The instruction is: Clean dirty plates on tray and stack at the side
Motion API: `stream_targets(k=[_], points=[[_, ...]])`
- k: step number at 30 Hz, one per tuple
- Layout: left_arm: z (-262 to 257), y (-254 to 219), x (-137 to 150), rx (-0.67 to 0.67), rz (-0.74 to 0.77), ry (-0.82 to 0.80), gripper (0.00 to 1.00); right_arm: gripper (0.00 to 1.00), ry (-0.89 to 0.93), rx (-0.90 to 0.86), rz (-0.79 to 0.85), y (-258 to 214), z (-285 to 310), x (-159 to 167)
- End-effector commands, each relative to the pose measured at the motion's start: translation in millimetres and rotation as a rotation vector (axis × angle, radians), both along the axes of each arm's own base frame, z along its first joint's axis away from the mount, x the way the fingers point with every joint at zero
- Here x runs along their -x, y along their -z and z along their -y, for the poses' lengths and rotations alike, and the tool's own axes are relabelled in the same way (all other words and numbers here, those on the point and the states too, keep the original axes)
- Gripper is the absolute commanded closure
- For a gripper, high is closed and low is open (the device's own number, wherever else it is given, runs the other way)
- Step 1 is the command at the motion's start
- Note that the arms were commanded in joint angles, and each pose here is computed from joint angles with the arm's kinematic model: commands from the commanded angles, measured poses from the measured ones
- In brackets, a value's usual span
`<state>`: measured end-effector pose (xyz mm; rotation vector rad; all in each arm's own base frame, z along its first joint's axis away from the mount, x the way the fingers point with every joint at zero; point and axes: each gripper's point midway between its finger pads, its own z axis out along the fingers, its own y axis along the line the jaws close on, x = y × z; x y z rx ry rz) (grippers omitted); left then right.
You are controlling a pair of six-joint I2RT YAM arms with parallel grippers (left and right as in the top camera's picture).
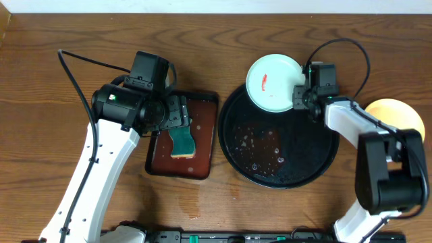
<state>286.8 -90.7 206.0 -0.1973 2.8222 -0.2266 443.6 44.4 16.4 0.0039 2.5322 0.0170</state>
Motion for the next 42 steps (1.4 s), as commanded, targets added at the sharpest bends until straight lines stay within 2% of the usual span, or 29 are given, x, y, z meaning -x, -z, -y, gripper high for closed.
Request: stream_targets(k=[1,2,5,10,14,19,24,26,27,29,32,35,37,42], points=[[-3.2,-0.8,-1.5,-0.011,0.004,0.000,0.19,0.64,0.034,-0.032,-0.018,12.8,-0.3,-0.8],[-3.2,-0.8,-1.5,-0.011,0.004,0.000,0.19,0.78,0.054,-0.044,-0.027,16.7,-0.2,0.1],[-3.2,-0.8,-1.5,-0.011,0.004,0.000,0.19,0.99,0.090,-0.066,-0.036,17.7,0.0,1.9],[-3.2,-0.8,-1.5,-0.011,0.004,0.000,0.20,0.99,0.102,-0.071,-0.057,-1.1,1.1,13.8],[-3.2,-0.8,-1.5,-0.011,0.004,0.000,0.20,0.99,0.127,-0.077,-0.105,-24.1,3.9,37.3],[-3.2,-0.8,-1.5,-0.011,0.004,0.000,0.19,0.99,0.228,-0.122,-0.247,-38.8,6.7,86.4],[-3.2,-0.8,-1.5,-0.012,0.004,0.000,0.20,0.99,0.385,-0.168,-0.492,-28.7,5.4,148.2],[-3.2,-0.8,-1.5,-0.011,0.004,0.000,0.20,0.99,0.422,-0.177,-0.552,-24.5,2.8,163.5],[-3.2,-0.8,-1.5,-0.011,0.004,0.000,0.19,0.93,0.423,-0.176,-0.567,-22.9,1.1,167.7],[-3.2,-0.8,-1.5,-0.011,0.004,0.000,0.20,0.64,0.422,-0.153,-0.569,-22.4,3.4,169.7],[-3.2,-0.8,-1.5,-0.011,0.004,0.000,0.20,0.59,0.354,-0.120,-0.523,-23.2,7.3,158.9],[-3.2,-0.8,-1.5,-0.011,0.004,0.000,0.19,0.58,0.132,-0.051,-0.449,-25.5,8.5,139.5],[-3.2,-0.8,-1.5,-0.011,0.004,0.000,0.20,0.58,0.070,-0.022,-0.436,-25.9,11.1,136.2],[-3.2,-0.8,-1.5,-0.011,0.004,0.000,0.20,0.58,0.094,-0.039,-0.464,-20.2,20.3,139.3]])
